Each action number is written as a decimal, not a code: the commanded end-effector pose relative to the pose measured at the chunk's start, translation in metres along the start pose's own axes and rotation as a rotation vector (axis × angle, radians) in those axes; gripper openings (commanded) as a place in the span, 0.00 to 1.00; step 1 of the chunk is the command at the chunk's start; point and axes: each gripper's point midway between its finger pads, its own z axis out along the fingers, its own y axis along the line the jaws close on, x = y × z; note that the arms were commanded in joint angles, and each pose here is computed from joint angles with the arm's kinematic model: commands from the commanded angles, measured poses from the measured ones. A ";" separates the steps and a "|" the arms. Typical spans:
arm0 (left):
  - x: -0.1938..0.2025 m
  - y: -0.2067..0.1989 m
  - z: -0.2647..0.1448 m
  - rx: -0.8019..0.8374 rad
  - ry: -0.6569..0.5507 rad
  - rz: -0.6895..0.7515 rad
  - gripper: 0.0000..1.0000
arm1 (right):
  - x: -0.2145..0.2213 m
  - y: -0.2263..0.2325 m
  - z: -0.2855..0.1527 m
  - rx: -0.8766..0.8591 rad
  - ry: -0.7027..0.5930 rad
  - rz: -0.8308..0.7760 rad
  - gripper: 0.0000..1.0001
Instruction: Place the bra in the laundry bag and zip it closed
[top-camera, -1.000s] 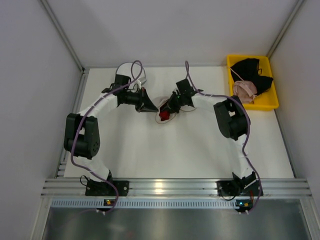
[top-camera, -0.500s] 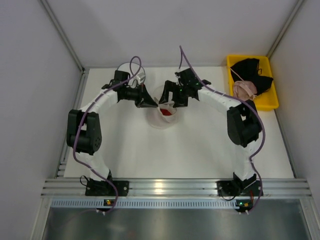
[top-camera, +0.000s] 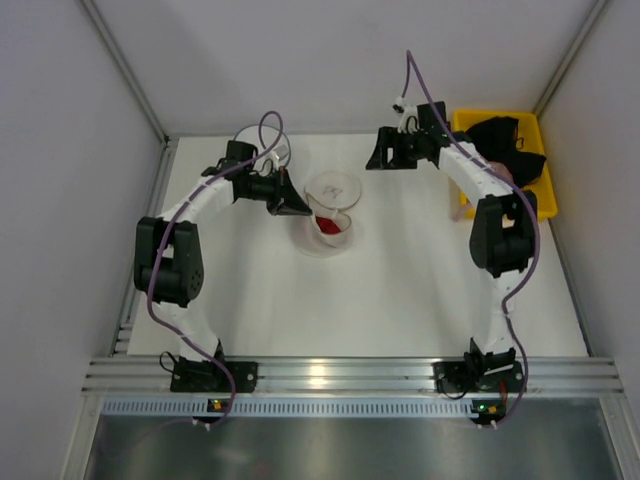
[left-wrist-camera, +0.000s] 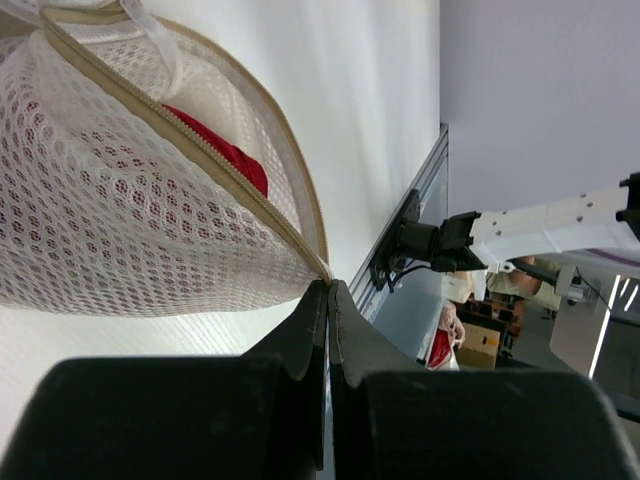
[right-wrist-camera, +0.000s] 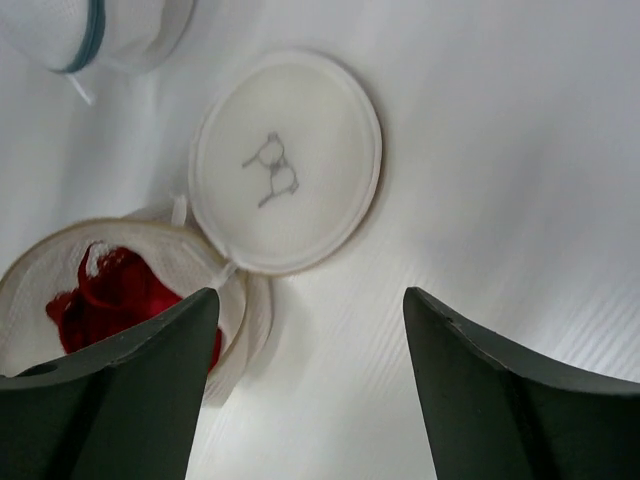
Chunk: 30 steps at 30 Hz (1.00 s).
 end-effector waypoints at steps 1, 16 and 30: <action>-0.006 0.000 -0.003 0.006 0.025 0.043 0.00 | -0.016 0.009 0.035 -0.114 -0.011 -0.182 0.74; -0.020 0.018 -0.002 -0.067 0.040 0.104 0.00 | 0.014 -0.026 0.119 0.070 0.047 -0.237 0.68; -0.040 0.035 0.002 -0.117 0.030 0.165 0.00 | 0.037 -0.020 0.116 0.062 0.109 -0.207 0.00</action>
